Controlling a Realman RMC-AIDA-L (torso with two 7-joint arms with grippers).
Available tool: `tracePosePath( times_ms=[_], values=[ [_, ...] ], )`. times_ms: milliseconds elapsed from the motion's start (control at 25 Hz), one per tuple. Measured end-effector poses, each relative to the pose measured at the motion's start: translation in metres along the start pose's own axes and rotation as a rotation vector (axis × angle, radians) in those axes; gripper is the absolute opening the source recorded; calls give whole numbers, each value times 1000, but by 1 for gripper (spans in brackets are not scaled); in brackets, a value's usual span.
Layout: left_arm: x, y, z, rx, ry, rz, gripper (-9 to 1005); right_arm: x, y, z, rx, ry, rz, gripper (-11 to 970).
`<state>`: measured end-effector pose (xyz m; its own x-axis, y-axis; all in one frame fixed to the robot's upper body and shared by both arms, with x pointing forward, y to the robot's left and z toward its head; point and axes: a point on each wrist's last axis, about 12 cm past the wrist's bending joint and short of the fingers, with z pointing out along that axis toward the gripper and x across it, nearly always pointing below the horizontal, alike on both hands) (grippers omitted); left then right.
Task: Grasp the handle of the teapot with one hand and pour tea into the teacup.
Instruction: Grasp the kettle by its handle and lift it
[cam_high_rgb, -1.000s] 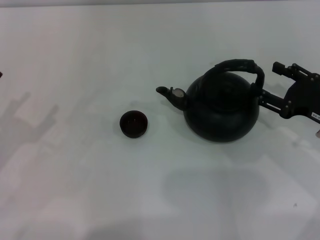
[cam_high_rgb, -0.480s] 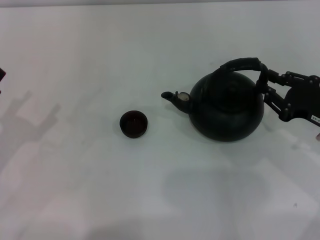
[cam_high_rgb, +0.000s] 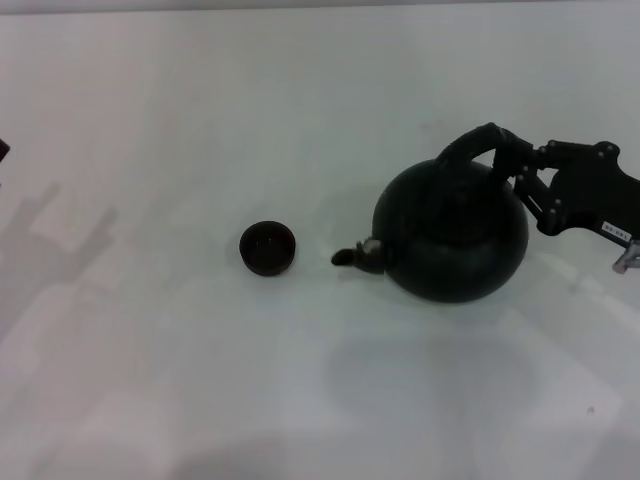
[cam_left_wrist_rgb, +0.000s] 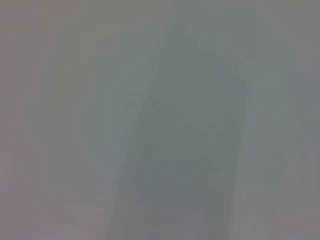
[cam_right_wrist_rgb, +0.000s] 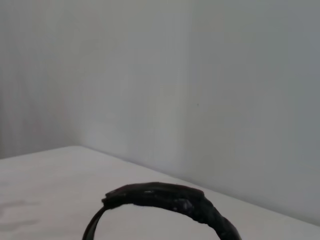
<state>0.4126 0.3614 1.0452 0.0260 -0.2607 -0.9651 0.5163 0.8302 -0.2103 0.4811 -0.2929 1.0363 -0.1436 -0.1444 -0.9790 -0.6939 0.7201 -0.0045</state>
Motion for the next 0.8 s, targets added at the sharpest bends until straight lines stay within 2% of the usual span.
tracePosePath(
  times_ms=[80,520,720,800],
  values=[
    [0,0,0,-2,1,-1,872,0,0,2,3,-7,3,128],
    [6,2,-4,-41,32,-14,872,-10,-9,11,66,-82,4,122],
    [17,1,-11,-104,65,-8,872,-16,-10,18,97,-121,-9,121],
    [22,0,-16,-129,77,2,871,-20,-8,25,104,-129,-48,121]
  ],
)
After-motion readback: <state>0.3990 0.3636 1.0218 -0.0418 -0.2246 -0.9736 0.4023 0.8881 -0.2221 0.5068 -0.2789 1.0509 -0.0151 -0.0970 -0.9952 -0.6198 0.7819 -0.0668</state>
